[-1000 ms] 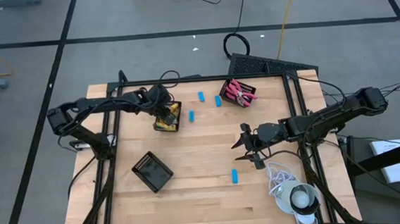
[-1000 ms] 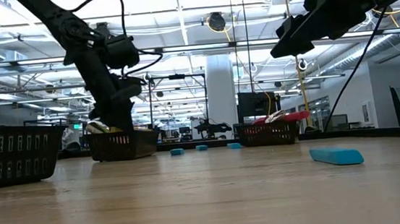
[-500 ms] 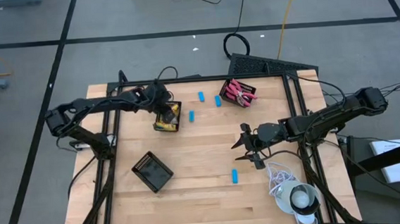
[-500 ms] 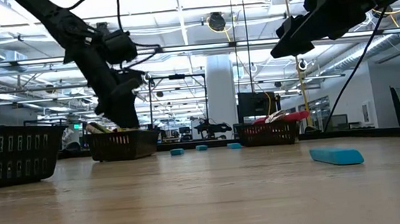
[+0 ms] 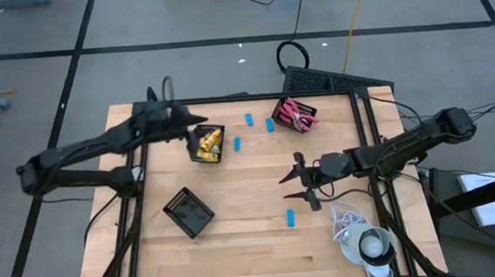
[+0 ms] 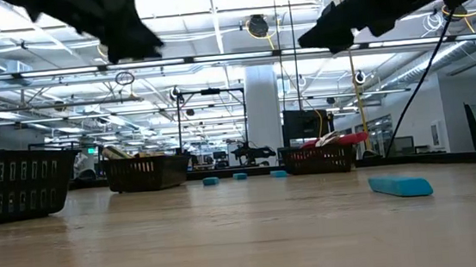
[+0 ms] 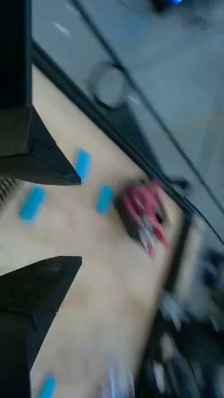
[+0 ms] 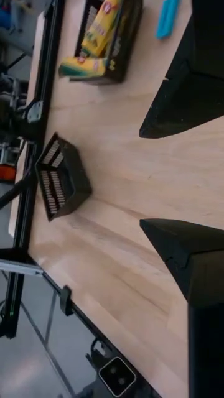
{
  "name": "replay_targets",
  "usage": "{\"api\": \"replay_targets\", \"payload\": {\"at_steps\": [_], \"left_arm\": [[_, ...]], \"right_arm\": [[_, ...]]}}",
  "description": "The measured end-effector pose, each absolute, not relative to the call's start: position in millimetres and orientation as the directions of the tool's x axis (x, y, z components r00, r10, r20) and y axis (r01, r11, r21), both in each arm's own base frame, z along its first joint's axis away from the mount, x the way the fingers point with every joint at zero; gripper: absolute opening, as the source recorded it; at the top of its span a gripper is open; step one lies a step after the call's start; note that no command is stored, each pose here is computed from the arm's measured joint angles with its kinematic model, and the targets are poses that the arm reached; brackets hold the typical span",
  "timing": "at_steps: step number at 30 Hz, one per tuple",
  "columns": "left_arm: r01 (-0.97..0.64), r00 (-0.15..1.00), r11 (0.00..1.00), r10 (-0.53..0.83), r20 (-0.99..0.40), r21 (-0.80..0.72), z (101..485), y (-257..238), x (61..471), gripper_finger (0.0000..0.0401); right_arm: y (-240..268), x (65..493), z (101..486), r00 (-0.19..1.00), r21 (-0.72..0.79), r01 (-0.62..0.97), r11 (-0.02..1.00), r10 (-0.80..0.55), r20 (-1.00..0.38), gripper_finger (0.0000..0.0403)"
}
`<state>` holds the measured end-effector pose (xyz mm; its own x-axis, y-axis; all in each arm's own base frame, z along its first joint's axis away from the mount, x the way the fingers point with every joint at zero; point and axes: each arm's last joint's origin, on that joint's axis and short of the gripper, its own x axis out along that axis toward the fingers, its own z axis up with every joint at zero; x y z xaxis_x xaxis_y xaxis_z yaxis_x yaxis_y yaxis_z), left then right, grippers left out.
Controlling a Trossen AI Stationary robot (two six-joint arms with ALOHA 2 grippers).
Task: Pick & Place School Supplies
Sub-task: Put the blue eraser into the bottom black bin
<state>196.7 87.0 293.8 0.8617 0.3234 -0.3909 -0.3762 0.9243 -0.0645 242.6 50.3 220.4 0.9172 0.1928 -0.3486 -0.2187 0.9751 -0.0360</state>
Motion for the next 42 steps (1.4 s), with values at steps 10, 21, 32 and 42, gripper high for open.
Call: {"api": "replay_targets", "payload": {"at_steps": [10,21,32,42], "left_arm": [[-0.136,0.953,0.988,0.109,-0.282,-0.077,267.7,24.0,185.9,0.02],[-0.221,0.953,0.975,0.21,-0.218,-0.026,222.2,11.8,180.6,0.02],[-0.195,0.966,0.98,0.184,-0.179,-0.041,216.1,10.4,179.2,0.02],[-0.185,0.973,0.982,0.178,-0.146,-0.039,219.5,9.8,179.8,0.02]], "right_arm": [[49.1,287.1,203.1,0.857,-0.006,-0.251,0.968,0.219,-0.465,0.0212],[-30.7,352.2,214.7,0.837,-0.058,-0.04,0.998,0.001,-0.547,0.0206],[-125.0,341.9,198.3,0.789,-0.011,0.309,0.951,-0.263,-0.555,0.0198],[-123.9,362.9,167.0,0.625,-0.098,0.454,0.885,-0.395,-0.673,0.0198]]}}
